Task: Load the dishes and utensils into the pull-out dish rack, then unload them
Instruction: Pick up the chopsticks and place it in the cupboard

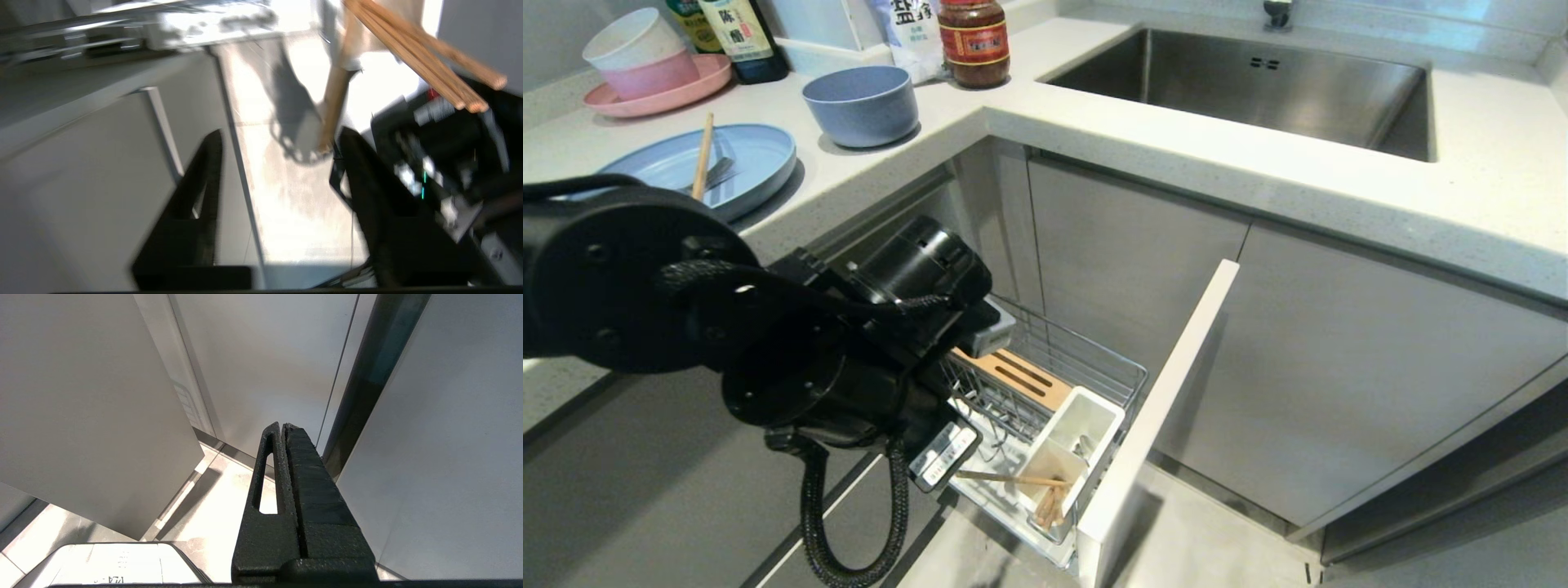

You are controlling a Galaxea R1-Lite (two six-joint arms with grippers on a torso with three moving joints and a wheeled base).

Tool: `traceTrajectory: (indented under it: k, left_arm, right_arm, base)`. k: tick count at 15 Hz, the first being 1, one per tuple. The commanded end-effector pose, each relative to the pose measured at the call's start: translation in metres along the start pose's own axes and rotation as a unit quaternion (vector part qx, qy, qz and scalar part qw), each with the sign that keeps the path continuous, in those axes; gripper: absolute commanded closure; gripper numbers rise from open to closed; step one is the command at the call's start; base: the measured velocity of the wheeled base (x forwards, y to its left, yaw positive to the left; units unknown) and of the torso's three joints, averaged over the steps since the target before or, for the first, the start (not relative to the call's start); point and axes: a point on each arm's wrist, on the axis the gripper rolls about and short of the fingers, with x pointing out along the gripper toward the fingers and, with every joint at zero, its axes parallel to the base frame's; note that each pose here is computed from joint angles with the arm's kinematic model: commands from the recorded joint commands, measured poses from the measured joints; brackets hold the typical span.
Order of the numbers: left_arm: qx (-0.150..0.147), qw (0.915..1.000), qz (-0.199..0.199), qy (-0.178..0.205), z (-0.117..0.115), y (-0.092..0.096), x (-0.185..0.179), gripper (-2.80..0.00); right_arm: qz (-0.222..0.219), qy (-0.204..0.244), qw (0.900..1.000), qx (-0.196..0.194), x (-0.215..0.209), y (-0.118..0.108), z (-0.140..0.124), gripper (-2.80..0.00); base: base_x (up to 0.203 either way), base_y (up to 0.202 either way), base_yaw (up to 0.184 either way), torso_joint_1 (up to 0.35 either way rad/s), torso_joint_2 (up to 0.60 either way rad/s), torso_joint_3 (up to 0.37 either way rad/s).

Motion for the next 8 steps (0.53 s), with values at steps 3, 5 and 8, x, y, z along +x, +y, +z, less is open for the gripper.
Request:
traceTrajectory:
  k: [3, 5, 8]
  left_arm:
    - [-0.079, 0.9896, 0.042, -0.113, -0.004, 0.022, -0.047, 0.00]
    - [-0.143, 0.9685, 0.054, -0.196, 0.006, 0.030, -0.063, 0.00]
    - [-0.233, 0.9203, 0.084, -0.303, 0.019, 0.044, -0.087, 0.00]
  right_arm:
    - [0.000, -0.001, 1.000, 0.000, 0.000, 0.000, 0.000, 0.00]
    - [0.000, -0.001, 1.000, 0.000, 0.000, 0.000, 0.000, 0.00]
    - [0.000, -0.001, 1.000, 0.000, 0.000, 0.000, 0.000, 0.00]
  base:
    - [0.000, 0.000, 0.000, 0.000, 0.00, 0.000]
    - [0.000, 0.000, 0.000, 0.000, 0.00, 0.000]
    - [0.000, 0.000, 0.000, 0.000, 0.00, 0.000]
